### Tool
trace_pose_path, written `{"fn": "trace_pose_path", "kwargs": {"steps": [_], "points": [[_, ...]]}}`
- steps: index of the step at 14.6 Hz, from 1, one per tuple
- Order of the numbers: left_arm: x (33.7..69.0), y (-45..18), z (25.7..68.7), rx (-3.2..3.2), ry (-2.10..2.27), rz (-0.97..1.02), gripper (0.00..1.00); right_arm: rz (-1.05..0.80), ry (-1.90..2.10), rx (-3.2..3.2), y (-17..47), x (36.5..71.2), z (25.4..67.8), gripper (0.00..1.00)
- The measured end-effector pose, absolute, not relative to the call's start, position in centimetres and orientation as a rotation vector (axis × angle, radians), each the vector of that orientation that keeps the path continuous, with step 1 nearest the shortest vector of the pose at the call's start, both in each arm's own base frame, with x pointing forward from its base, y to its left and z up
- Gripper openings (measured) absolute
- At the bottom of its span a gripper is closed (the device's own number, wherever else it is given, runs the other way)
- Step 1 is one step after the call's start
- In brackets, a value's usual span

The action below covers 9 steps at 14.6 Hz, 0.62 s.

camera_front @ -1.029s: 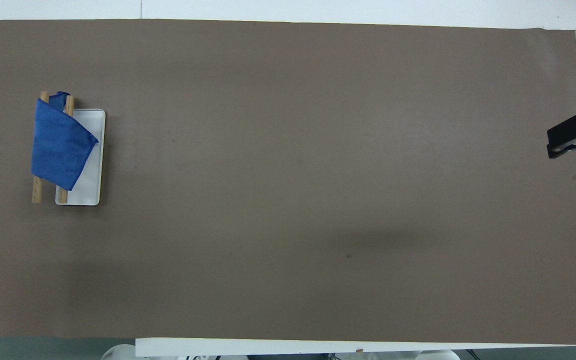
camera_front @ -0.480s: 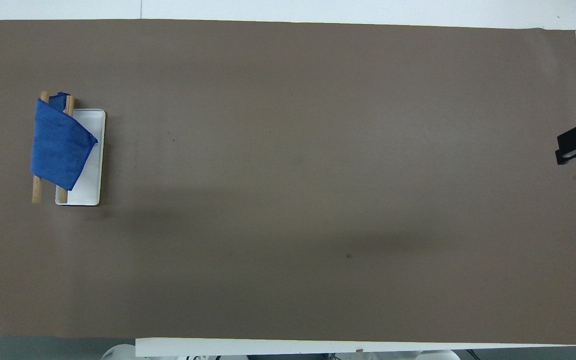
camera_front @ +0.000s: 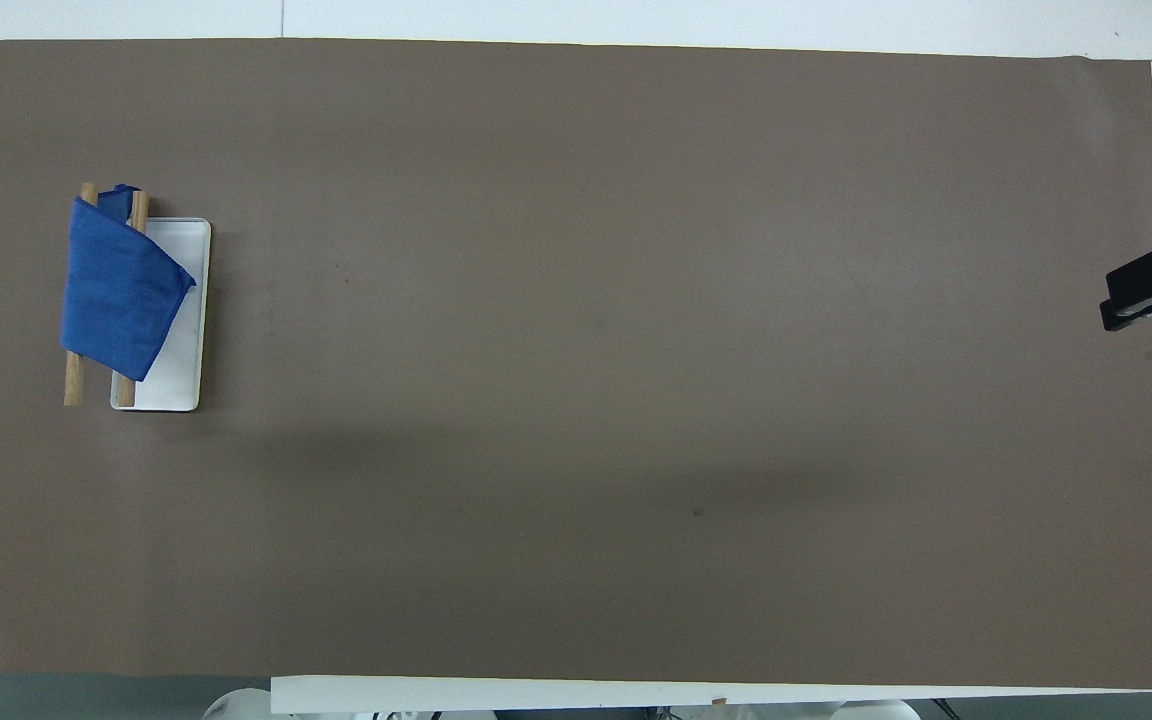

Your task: Right arm passes towel to left arm to hang

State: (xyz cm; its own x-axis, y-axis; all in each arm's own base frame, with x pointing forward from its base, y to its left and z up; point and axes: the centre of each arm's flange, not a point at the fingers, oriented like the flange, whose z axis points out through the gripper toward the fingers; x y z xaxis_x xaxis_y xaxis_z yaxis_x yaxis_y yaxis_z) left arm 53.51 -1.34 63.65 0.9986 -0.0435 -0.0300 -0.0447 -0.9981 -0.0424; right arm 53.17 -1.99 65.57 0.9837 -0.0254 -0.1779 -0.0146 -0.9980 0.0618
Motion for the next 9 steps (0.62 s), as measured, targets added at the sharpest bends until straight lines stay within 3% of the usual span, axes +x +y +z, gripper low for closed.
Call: {"fn": "trace_pose_path", "kwargs": {"steps": [4, 9], "points": [[56.0, -3.8, 62.0, -3.092, 0.166, 0.097, 1.00, -0.280, -0.056, 3.070, -2.8, 53.1, 65.5, 1.00], [57.7, -2.2, 63.4, -3.090, 0.133, 0.123, 1.00, -0.276, -0.071, 3.070, -3.4, 53.1, 65.4, 1.00]]}}
